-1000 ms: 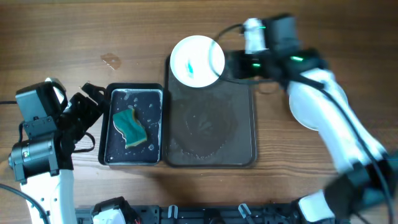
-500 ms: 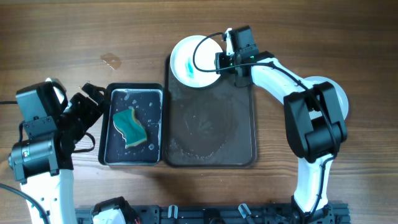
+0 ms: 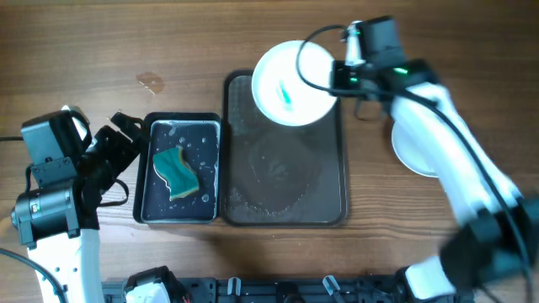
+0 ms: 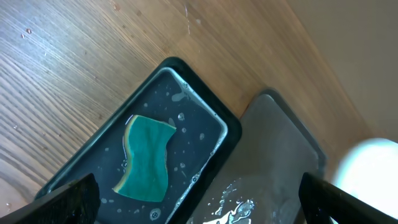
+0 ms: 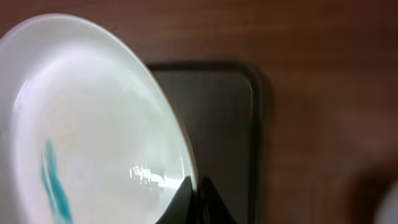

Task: Clean dirty plates on tray and stack at the side
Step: 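Reach to the last stained plate and drag it onto the tray center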

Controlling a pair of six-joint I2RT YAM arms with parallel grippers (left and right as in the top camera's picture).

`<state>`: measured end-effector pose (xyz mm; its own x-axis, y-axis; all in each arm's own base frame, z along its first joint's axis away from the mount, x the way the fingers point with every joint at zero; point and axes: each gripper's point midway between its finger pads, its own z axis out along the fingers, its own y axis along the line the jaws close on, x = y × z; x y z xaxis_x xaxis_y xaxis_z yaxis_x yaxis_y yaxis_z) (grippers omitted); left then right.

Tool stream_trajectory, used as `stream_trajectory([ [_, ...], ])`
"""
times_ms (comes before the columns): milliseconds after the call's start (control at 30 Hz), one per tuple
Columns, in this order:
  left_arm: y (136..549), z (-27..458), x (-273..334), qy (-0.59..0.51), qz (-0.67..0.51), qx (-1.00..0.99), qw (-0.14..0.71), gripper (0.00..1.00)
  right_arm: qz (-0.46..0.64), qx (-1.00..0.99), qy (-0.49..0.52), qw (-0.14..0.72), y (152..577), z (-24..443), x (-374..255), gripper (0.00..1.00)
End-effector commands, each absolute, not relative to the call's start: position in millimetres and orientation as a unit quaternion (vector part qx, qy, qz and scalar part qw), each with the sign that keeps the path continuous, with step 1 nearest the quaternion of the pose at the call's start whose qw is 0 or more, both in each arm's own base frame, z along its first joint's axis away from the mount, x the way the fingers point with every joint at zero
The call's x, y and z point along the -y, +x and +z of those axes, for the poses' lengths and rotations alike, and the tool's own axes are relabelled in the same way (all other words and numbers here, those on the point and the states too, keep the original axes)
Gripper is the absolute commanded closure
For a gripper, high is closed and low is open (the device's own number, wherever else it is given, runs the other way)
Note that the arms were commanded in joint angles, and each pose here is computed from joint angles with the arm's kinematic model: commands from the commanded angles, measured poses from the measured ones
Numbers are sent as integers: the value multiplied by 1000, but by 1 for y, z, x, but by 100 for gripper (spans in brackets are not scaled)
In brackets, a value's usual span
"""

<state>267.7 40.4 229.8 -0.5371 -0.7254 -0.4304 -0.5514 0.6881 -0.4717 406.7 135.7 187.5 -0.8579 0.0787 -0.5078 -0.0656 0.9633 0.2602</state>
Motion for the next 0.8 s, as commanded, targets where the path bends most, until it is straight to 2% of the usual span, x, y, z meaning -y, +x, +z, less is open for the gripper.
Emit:
stream_trajectory([
  [0,270,237,-41,-366,-146,-863,317,0,145,-964,91,206,355,196,-125,96],
  [33,270,237,-41,-366,-146,-863,317,0,140,-967,134,167,340,175,-124,96],
  [200,270,237,-41,-366,-146,-863,317,0,177,-951,237,93,303,79,-155,96],
  [400,270,237,-41,-366,-146,-863,317,0,200,-919,319,119,296,27,-155,95],
  [433,270,237,-41,-366,-146,-863,317,0,200,-919,319,118,295,25,-155,90],
  [467,270,237,-41,-366,-146,-863,317,0,199,-923,305,121,294,25,-155,81],
  [500,270,237,-40,-365,-149,-863,317,0,199,-931,280,123,294,25,-157,67],
  [533,270,238,-34,-360,-163,-864,312,0,198,-939,252,129,294,27,-157,61],
  [633,267,237,-14,-343,-212,-870,285,0,194,-957,155,151,292,45,-159,59],
  [767,265,222,1,-295,-204,-899,252,0,193,-956,21,220,297,98,-161,60],
])
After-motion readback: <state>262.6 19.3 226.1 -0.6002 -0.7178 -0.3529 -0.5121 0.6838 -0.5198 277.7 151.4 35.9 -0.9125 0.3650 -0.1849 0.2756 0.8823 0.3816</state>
